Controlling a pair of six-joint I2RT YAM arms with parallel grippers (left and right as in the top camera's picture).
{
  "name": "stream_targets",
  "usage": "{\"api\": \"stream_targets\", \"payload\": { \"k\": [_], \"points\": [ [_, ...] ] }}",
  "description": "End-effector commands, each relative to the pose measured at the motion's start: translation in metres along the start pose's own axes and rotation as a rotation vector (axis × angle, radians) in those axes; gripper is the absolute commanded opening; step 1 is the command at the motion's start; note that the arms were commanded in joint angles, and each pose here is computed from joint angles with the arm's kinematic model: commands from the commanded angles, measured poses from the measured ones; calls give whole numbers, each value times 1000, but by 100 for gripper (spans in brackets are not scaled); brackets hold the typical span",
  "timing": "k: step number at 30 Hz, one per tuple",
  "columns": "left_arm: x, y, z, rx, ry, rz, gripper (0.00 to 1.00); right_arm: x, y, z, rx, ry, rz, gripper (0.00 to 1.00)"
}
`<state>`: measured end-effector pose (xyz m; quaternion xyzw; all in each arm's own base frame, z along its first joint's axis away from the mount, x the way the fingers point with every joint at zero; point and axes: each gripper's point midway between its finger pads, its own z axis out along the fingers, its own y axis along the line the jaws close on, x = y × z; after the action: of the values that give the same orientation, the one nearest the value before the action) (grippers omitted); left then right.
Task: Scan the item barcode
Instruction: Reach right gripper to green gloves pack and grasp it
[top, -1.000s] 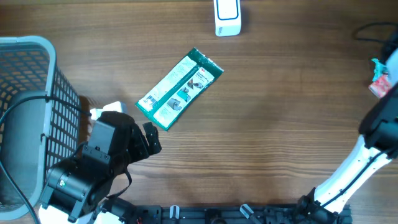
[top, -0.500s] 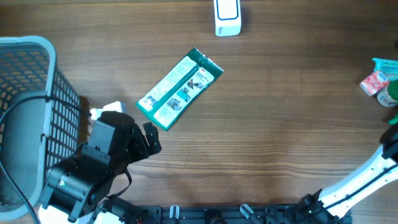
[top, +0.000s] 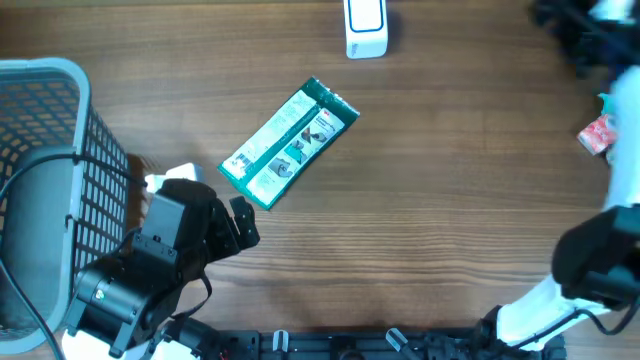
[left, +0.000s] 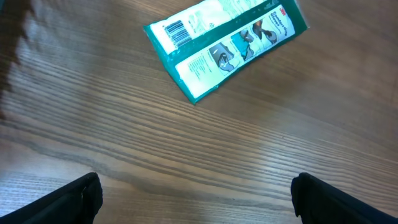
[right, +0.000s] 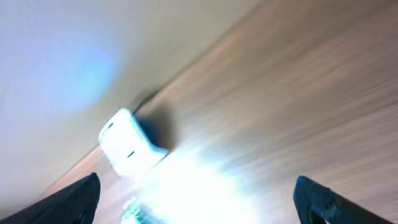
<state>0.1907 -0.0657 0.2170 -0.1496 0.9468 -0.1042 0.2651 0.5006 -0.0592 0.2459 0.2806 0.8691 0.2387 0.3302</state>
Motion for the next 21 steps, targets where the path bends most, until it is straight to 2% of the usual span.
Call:
{"api": "stream_targets", "payload": {
  "k": [1,3,4,6,9,12,14,19,21],
  "points": [
    [-3,1,-1,-5,-14,-11,100,109,63,49,-55,263,155,100],
    [-3,1,-1,-5,-14,-11,100,212,96,94,-10,398,17,100],
    [-3,1,-1,-5,-14,-11,100,236,98,105,19,426,4,100],
    [-3,1,-1,-5,-14,-11,100,312,102,128,84,548,-29,100],
    [-3,1,-1,-5,-14,-11,100,376,101,144,152,631,3,100],
    [-3,1,-1,-5,-14,-11,100,404,92,154,234,639,79,100],
    [-3,1,-1,-5,-14,-11,100,404,83,162,275,604,96,99],
    [-3,1,-1,-5,-14,-11,100,415,66,181,309,603,97,87],
    [-3,1,-1,-5,-14,-11,100,420,61,188,314,607,95,73]
  ]
}}
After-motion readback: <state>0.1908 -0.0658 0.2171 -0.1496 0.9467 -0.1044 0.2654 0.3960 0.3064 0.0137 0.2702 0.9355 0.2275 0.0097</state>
